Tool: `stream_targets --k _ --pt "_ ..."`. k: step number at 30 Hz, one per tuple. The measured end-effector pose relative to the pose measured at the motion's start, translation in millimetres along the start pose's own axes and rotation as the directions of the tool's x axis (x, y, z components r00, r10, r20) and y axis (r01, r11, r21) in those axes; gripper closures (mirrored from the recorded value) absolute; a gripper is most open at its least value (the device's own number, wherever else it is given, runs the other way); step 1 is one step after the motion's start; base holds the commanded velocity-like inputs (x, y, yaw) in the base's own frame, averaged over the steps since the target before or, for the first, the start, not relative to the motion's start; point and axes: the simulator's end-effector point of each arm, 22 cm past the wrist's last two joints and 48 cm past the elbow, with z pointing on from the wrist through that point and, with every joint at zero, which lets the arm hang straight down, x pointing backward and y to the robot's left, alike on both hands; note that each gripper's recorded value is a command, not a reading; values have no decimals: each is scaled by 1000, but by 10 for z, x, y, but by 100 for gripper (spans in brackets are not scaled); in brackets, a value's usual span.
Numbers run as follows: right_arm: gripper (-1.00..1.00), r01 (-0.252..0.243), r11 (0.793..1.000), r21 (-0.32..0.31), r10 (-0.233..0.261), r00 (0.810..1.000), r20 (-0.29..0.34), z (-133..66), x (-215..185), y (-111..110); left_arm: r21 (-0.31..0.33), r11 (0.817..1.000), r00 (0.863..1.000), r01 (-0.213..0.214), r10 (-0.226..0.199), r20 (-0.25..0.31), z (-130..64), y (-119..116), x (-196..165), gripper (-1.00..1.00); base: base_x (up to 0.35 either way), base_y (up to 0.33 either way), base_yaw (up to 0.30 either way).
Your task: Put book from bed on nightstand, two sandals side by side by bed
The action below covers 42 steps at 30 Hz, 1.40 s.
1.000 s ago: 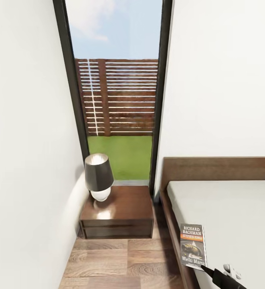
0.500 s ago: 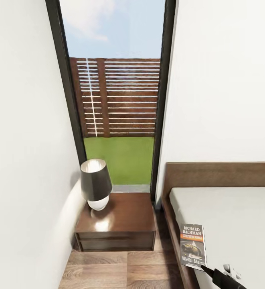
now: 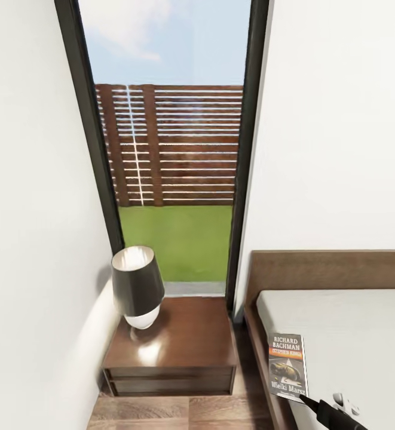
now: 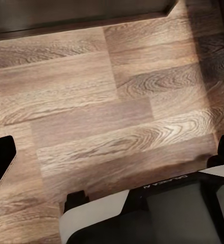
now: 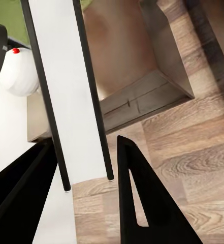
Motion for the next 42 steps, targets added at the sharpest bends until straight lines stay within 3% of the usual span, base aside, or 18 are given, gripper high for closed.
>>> stream_targets --k 17,31,42 --pt "100 -2 1000 0 2 1000 3 2 -9 1 1 1000 1000 0 0 0 2 -4 -1 -100 128 0 0" --pt "100 -2 1000 -2 2 1000 3 0 -7 4 0 1000 1000 0 0 0 0 3 0 -100 305 0 1" --pt "100 -4 1000 -2 4 1000 5 4 -14 4 0 1000 1000 0 0 0 2 4 0 -100 86 0 140"
